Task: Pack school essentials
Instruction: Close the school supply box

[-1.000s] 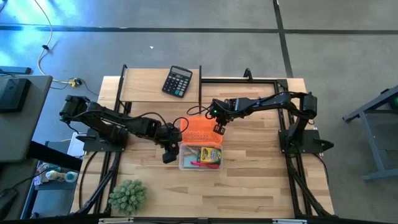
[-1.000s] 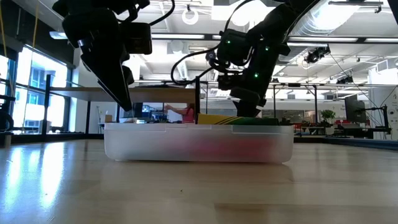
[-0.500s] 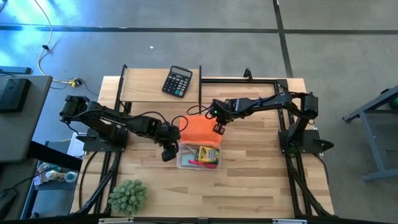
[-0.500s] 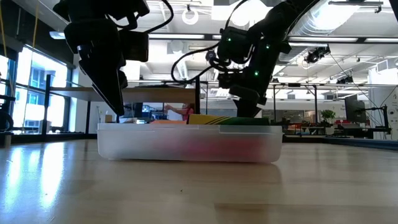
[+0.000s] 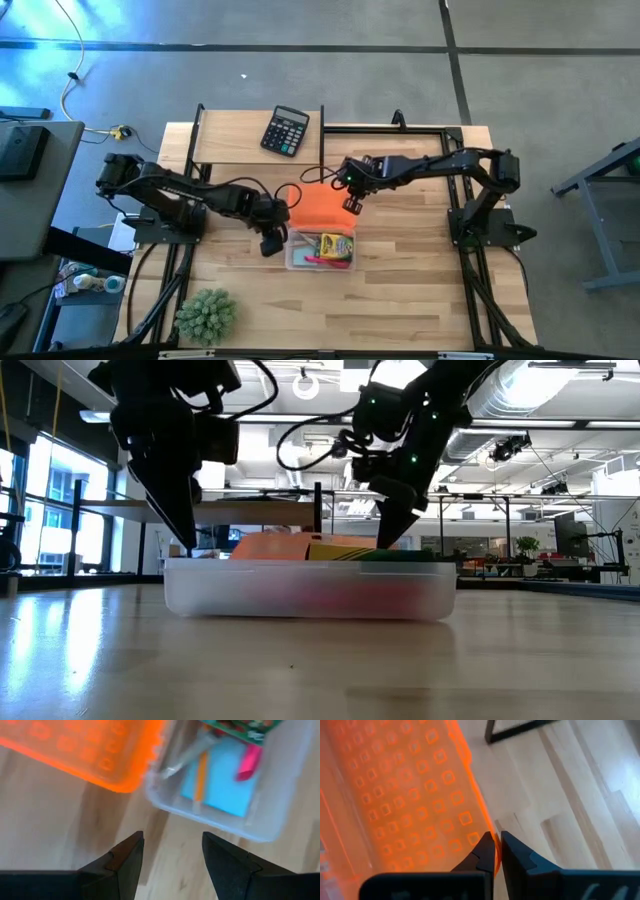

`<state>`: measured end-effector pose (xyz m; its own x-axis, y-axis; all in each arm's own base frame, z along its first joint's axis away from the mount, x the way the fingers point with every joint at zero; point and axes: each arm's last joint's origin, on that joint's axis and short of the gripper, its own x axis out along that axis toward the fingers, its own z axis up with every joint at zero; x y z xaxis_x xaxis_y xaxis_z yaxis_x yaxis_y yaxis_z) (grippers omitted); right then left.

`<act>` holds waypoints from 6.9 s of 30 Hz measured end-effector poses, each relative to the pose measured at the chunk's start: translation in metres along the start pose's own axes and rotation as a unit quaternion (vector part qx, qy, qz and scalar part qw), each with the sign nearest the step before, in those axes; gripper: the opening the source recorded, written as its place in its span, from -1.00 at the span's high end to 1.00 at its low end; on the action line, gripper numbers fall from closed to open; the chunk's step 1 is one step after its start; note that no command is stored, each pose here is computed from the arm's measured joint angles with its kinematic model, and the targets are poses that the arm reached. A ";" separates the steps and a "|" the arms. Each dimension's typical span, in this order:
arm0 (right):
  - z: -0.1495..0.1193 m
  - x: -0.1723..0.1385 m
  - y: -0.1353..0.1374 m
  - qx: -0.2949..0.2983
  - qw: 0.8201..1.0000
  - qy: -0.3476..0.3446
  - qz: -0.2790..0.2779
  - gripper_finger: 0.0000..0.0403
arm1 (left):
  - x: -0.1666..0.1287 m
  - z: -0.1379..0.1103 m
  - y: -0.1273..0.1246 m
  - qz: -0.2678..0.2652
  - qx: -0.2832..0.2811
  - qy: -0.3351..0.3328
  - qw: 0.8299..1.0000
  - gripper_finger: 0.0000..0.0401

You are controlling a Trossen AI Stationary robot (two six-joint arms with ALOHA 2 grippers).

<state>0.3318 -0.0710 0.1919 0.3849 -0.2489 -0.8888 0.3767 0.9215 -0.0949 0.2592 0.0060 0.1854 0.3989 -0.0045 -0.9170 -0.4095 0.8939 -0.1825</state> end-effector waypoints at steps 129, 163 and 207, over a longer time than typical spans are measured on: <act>0.008 -0.067 0.113 -0.202 0.931 -0.168 -0.253 0.96 | -0.043 0.029 0.150 -0.322 -0.227 -0.009 0.919 0.05; 0.005 -0.067 0.119 -0.191 0.945 -0.169 -0.203 0.79 | -0.034 0.040 0.119 -0.304 -0.187 -0.003 0.934 0.05; -0.040 -0.077 0.193 0.019 0.990 0.017 0.141 0.61 | -0.031 0.042 0.113 -0.275 -0.138 -0.022 0.951 0.05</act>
<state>0.3411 0.1378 0.2244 0.4504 0.0273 -0.8924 0.2903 0.9407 0.1753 0.2349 0.1255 0.2085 0.6474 -0.4128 -0.6407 -0.3263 0.6096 -0.7224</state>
